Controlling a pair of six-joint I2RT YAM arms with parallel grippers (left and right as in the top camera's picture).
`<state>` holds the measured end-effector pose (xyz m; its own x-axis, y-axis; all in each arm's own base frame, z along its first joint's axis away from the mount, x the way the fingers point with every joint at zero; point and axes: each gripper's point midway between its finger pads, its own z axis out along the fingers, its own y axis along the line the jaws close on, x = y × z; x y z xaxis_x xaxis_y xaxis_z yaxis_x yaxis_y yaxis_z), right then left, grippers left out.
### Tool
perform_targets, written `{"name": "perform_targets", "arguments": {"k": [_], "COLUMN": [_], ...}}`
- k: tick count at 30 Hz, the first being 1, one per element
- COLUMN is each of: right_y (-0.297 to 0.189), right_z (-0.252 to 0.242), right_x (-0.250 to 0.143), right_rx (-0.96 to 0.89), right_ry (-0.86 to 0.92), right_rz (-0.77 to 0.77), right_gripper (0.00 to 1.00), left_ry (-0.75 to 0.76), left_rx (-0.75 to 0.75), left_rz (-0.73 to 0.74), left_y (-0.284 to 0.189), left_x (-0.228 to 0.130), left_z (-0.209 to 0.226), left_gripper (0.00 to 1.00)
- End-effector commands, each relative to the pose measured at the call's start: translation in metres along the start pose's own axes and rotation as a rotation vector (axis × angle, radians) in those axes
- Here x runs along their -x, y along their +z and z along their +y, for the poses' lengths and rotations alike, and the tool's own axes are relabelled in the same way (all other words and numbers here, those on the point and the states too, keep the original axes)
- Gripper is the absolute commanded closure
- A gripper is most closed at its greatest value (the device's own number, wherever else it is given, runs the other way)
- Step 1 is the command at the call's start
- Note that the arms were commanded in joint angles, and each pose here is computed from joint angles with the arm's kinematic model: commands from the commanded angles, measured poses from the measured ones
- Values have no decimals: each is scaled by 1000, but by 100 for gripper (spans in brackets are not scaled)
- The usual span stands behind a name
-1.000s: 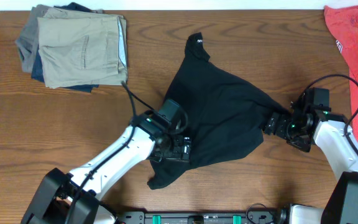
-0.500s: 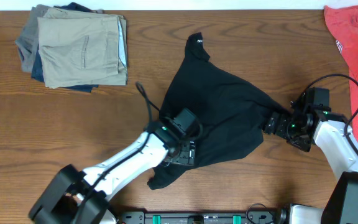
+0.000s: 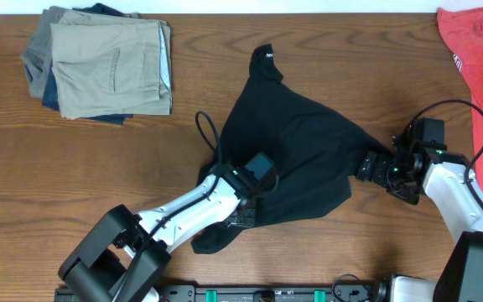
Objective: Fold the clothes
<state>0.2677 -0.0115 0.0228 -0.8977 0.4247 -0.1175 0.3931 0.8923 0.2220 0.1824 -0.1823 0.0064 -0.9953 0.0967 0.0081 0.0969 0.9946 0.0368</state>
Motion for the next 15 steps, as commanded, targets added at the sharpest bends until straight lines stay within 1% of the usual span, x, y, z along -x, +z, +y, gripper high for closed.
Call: {"name": "perform_targets", "arguments": {"k": [1,5,7,8,9,10,12,13,15], "right_y": [1,1,1,1,1,1,1,1,1], "right_z": [0,0,0,0,0,0,0,0,0], "right_x": [0,0,0,0,0,0,-1,-1,-1], "right_rx": [3,3,3,3,3,3,3,2,2], "right_ry": [-7,-7,-6,-6,-6,-6,-6,-6,-6], "right_rz": [3,3,3,3,3,4,5,5,6], "right_gripper": [1,1,1,1,1,1,1,1,1], "left_ry": [-13,-13,-14,-14,-14,-14,-15,-15,-39], "left_rx": [76,130,127,124,123,123,118,110,63], "left_rz": [-49,-74,-81,-84,-86,-86,-81,-75,-48], "left_y": [-15,-35,-40,-42,-43,-44,-44,-43,-42], "left_x": [12,18,18,19,18,18,17,16,12], "left_z": [11,20,20,20,20,21,20,19,10], "left_gripper": [58,74,80,81,88,91,91,89,67]}}
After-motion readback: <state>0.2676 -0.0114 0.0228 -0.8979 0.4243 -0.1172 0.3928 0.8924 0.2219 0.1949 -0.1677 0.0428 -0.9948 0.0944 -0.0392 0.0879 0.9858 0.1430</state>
